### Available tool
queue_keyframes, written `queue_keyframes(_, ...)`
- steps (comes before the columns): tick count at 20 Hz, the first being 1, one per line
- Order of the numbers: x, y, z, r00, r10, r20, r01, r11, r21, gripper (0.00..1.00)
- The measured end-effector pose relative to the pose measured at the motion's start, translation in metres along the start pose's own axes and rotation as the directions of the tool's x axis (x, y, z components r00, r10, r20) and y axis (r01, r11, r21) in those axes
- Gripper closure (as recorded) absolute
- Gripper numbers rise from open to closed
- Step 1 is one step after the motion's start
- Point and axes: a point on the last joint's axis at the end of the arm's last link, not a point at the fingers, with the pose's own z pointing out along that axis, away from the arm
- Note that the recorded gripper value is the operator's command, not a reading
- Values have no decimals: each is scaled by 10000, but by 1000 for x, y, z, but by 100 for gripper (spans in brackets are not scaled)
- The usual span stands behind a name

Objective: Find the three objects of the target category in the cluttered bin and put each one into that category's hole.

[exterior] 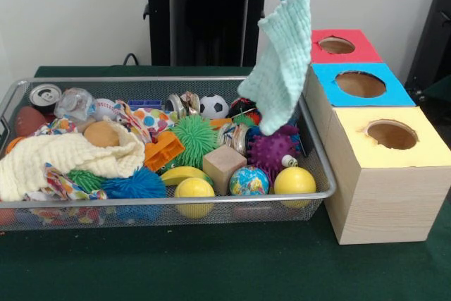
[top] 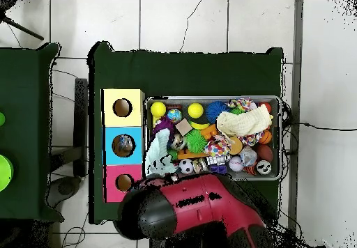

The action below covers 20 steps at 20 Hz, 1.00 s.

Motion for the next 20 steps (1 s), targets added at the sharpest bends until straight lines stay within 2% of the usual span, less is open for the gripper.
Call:
queue_keyframes(9,3,25,-34,9980,-132,-618,163,9986,505,100)
queue_keyframes(14,1,29,-38,9979,-186,-624,219,9984,531,100)
queue_keyframes(20,1,29,-32,9970,-199,-749,228,9990,372,100)
